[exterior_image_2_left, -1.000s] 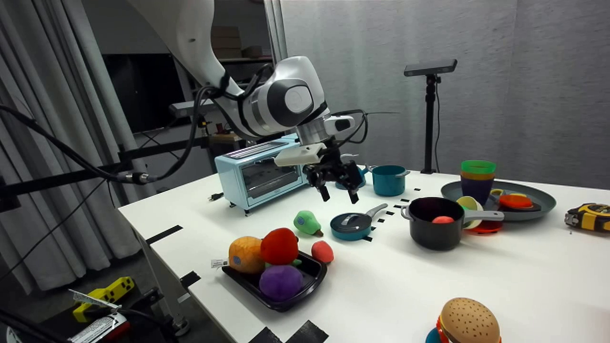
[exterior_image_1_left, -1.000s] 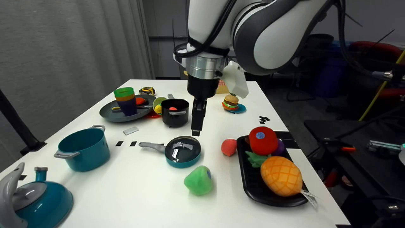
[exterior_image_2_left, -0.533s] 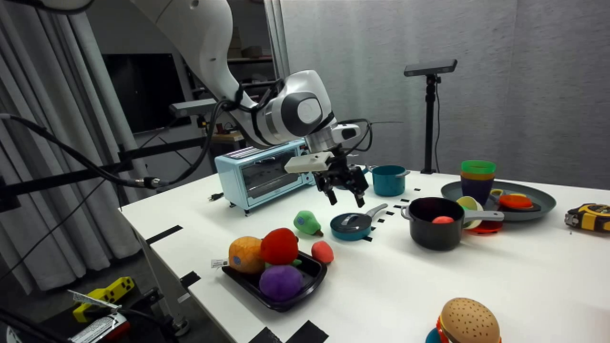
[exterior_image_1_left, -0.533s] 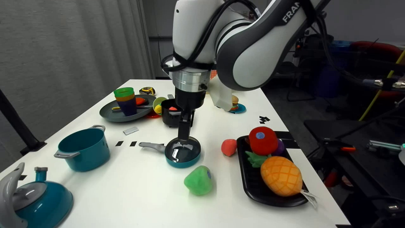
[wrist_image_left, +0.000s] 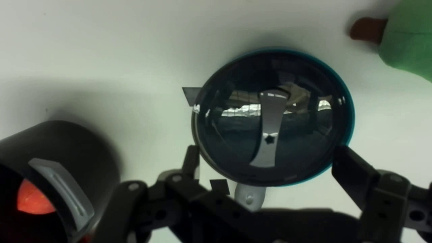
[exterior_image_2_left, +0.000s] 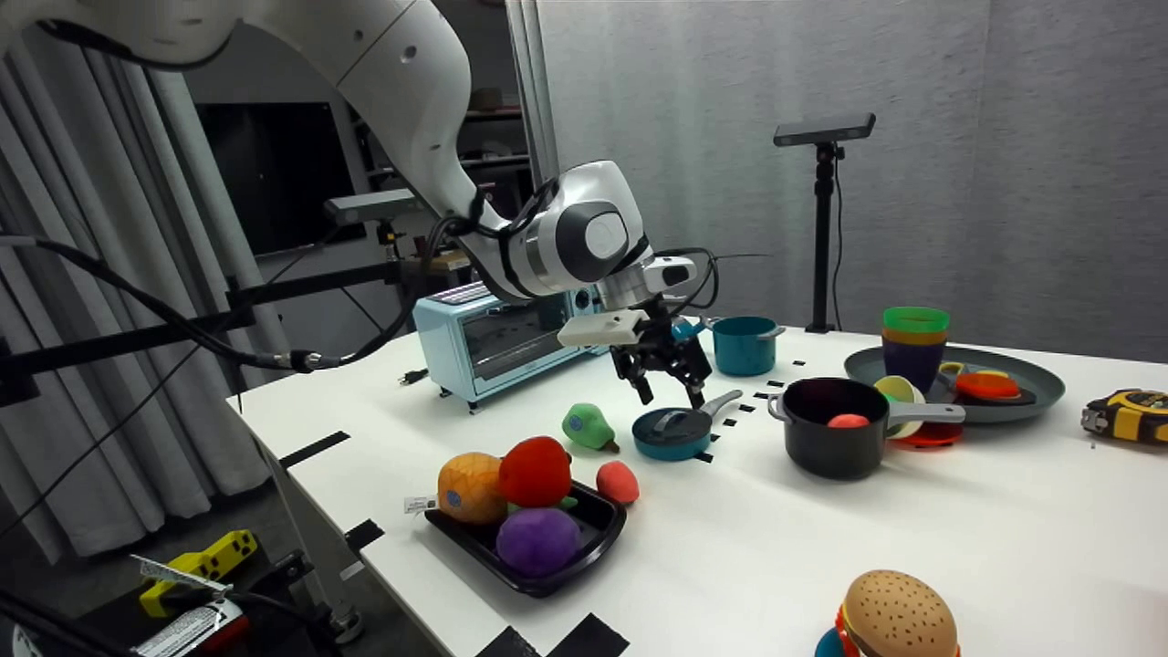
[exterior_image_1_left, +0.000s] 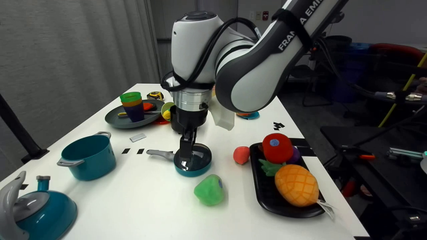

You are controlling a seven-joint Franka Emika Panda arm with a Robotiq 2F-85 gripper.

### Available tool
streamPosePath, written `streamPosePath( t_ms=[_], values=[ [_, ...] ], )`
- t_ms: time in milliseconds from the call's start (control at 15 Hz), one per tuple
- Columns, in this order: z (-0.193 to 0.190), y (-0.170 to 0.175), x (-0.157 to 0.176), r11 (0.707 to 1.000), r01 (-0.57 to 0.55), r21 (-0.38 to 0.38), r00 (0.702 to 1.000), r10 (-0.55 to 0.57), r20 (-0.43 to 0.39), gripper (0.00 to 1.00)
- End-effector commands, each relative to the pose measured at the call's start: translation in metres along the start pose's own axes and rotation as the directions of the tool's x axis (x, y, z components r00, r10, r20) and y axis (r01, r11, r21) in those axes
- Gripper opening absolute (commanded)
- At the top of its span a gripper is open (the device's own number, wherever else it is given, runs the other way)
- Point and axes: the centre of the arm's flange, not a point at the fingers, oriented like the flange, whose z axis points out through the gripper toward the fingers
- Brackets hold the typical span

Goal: Put the black lid on top of the small black pot

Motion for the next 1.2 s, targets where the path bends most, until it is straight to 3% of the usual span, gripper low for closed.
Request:
streamPosePath(
  t_ms=[0, 267, 333, 1000, 1133],
  values=[
    [0.013, -0.004, 0.014, 1.000, -0.013, -0.019, 1.000, 0.013, -0.018, 1.00],
    [0.019, -0.009, 0.015, 1.000, -0.008, -0.021, 1.000, 0.008, -0.017, 1.00],
    [0.019, -0.011, 0.015, 1.000, -0.008, -0.020, 1.000, 0.008, -0.016, 0.81],
    [0.022, -0.010, 0.019, 0.999, -0.032, -0.031, 0.999, 0.032, -0.016, 0.05],
    [0.020, -0.009, 0.020, 0.999, -0.036, -0.036, 0.999, 0.035, -0.020, 0.01]
  ],
)
